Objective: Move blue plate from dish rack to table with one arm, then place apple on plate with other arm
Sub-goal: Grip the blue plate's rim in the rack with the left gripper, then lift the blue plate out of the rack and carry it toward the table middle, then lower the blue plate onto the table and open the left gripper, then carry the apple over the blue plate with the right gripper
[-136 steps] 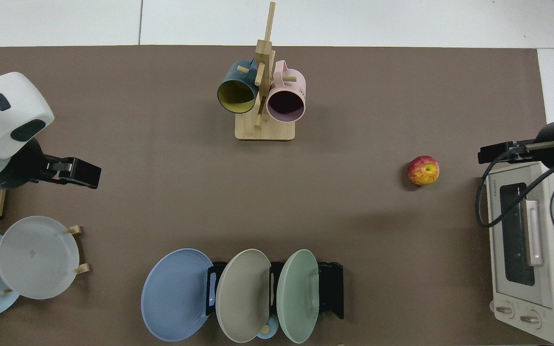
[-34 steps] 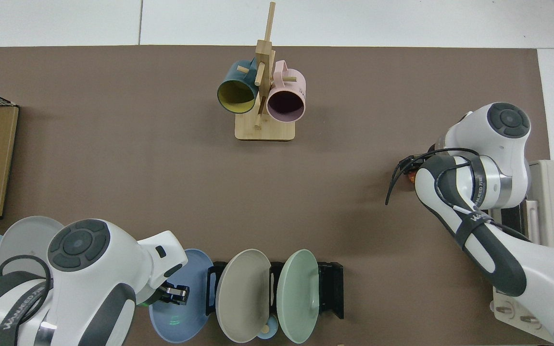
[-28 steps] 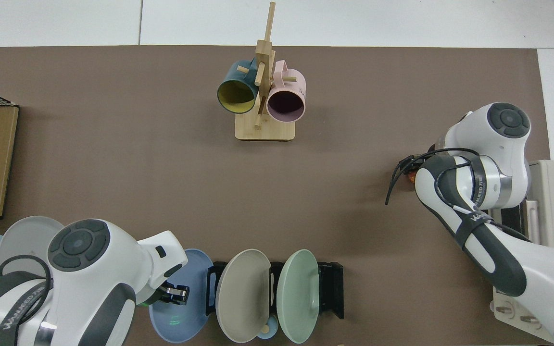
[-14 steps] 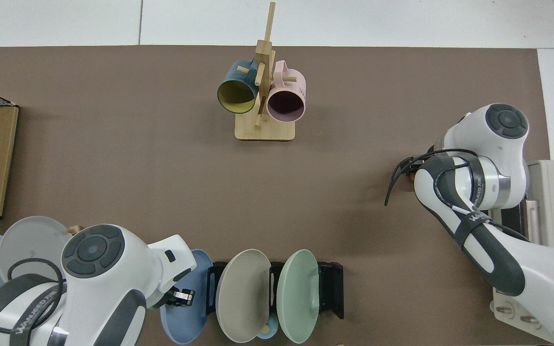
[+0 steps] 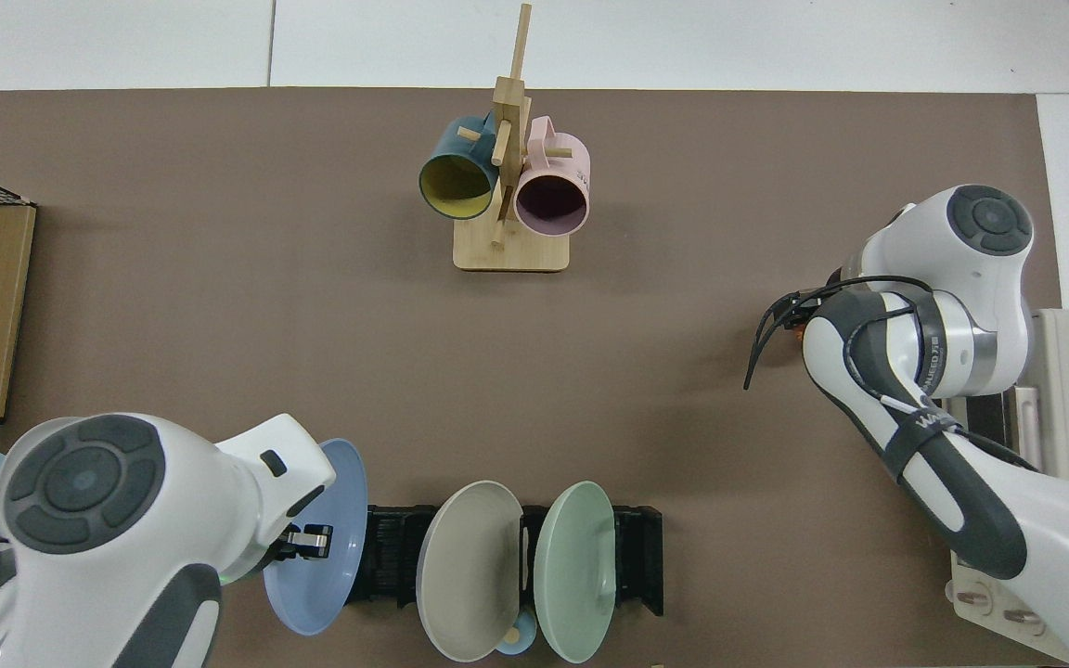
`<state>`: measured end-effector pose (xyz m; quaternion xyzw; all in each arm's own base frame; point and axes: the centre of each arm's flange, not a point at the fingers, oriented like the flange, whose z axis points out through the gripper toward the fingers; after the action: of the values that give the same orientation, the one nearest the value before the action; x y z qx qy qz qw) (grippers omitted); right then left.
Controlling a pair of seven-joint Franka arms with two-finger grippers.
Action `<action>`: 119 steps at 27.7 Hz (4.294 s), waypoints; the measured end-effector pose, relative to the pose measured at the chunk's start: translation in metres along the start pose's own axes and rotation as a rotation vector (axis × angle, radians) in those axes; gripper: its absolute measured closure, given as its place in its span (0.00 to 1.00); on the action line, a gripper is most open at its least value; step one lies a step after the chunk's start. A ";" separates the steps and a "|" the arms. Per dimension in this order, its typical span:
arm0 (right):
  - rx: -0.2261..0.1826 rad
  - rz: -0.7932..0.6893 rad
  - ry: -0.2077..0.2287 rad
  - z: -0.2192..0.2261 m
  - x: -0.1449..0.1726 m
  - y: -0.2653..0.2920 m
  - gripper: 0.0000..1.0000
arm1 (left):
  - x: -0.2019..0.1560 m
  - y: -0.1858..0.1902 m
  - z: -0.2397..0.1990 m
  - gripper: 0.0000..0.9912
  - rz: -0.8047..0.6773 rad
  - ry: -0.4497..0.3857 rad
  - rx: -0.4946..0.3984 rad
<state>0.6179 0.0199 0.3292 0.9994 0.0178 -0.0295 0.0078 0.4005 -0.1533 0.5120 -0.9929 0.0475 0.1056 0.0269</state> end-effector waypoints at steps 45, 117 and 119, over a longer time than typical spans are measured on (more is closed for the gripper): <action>0.021 0.047 0.081 -0.150 -0.026 -0.009 0.25 | 0.155 0.004 0.124 0.88 0.063 0.121 -0.613; 0.067 0.188 0.050 -0.144 -0.069 -0.237 0.25 | 0.099 -0.053 -0.123 0.01 0.096 0.171 -0.049; 0.074 0.195 0.051 -0.145 -0.071 -0.256 0.25 | 0.101 -0.054 -0.122 0.01 0.097 0.170 -0.045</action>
<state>0.5467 0.2752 0.4742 0.9964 -0.0803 -0.0036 -0.0268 0.5298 -0.1168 0.6124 -0.9952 0.0951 0.0231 -0.0049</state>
